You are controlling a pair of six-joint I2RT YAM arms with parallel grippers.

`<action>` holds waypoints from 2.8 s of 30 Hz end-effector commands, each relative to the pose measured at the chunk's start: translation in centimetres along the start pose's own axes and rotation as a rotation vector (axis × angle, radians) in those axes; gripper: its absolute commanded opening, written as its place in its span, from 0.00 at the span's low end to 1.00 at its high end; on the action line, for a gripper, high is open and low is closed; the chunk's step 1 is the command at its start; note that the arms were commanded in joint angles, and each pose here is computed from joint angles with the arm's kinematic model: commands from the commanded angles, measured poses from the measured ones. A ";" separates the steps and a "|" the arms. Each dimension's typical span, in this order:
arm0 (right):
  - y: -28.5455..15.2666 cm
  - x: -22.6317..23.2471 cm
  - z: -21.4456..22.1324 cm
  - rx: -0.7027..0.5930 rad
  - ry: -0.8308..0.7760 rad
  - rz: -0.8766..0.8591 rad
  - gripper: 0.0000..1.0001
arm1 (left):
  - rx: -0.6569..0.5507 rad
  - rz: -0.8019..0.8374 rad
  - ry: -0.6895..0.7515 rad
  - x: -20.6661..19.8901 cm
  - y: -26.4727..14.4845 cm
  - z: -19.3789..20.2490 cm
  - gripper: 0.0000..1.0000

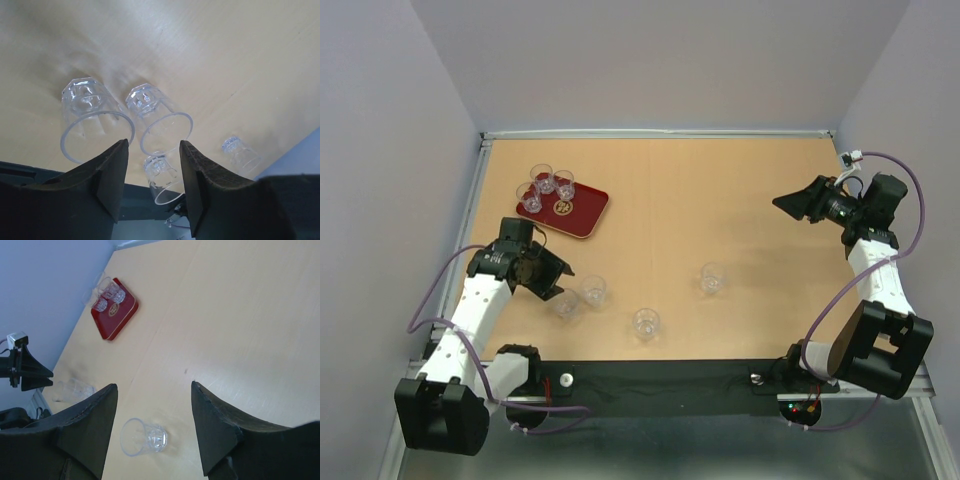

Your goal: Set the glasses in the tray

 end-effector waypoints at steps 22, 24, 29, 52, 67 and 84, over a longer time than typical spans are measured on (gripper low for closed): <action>-0.1 -0.2 -0.3 -0.009 -0.023 -0.005 0.66 | 0.020 -0.154 -0.008 1.2 4.2 0.0 0.52; -0.1 -0.2 -0.3 -0.010 -0.025 -0.004 0.66 | 0.022 -0.164 -0.004 1.3 4.5 0.0 0.52; -0.1 -0.3 -0.2 -0.008 -0.021 -0.001 0.66 | 0.039 -0.168 0.015 1.4 5.1 0.0 0.30; -0.1 -0.2 -0.3 -0.010 -0.023 -0.001 0.66 | -0.283 0.080 0.694 -8.7 1.0 -8.6 0.00; 0.0 -0.5 -0.2 -0.007 -0.018 0.004 0.66 | -0.331 -0.085 0.975 -13.0 6.1 -13.8 0.00; -0.1 -0.6 -0.2 -0.007 -0.014 0.007 0.66 | -0.342 -0.236 0.953 -12.9 10.9 -15.6 0.01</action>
Point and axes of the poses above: each gripper's point midway between its finger pads, its own y axis out along the fingers, its own x axis along the line the jaws close on, z = x × y, the point moved 10 cm from there along -y, back along the fingers, and after that the axes turned 7 degrees about y, right-handed, at the moved point
